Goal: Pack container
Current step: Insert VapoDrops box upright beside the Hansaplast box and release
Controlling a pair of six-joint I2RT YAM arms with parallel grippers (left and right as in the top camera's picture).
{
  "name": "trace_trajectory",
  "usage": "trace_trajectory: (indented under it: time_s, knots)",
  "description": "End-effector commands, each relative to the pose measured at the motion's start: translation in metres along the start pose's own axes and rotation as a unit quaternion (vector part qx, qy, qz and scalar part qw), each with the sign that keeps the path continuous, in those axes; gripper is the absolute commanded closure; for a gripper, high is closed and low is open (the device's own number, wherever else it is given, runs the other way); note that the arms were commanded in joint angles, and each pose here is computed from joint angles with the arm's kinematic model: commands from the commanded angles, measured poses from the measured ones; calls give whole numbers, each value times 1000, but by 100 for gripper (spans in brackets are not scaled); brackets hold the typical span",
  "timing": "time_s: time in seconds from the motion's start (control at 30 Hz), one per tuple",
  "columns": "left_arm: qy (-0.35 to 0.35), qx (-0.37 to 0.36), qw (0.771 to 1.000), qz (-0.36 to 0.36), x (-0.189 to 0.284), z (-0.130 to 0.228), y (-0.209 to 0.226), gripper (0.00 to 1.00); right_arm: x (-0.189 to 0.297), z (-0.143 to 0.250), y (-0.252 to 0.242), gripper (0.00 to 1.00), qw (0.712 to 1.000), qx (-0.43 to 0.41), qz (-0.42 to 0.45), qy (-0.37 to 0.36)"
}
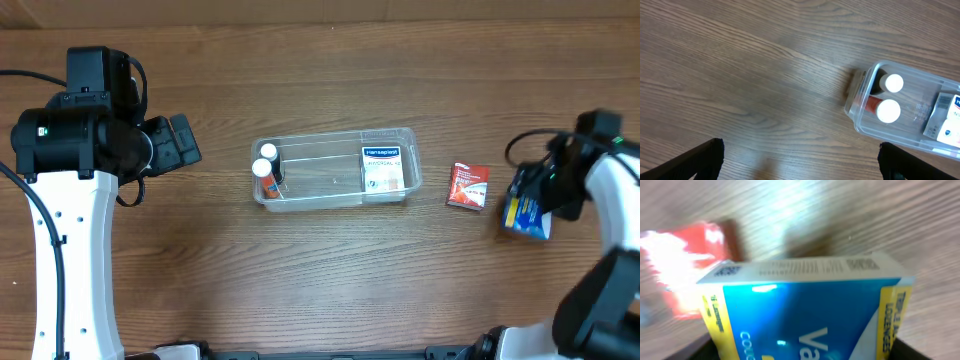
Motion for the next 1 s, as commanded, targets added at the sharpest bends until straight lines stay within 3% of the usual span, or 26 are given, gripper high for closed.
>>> trace_trajectory:
  time_s: [0.0,0.1,0.2,0.47,0.63,0.97]
  knots:
    - [2,-9,1000,-4,-2,-1,1,0,78,0,33,41,995,-22,-65,-73]
    - [2,-10,1000,-5,-2,-1,2,0,123,24,72,47,989,34,-86,-116]
    - [3,-10,1000,-4,-2,-1,1,0,153,56,126,47,981,102,-100,-128]
    - [9,-9,1000,-5,-2,1,2,0,151,128,260,49,945,241,-176,-133]
    - [13,-9,1000,-3,-2,3,1,0,97,115,317,48,961,220,-137,-93]
    - [14,-10,1000,-3,-2,3,2,0,-1,98,334,48,976,206,-63,-31]
Point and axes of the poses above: each gripper's point midway between its finger pads, its own x axis back along the fingers, its own y axis along the line the jaws close on, z = x × y, the point moved 7 cm from there along x, back along the fingers, and after that the axes turned 5 degrees about -x, right-handed, at the moved point
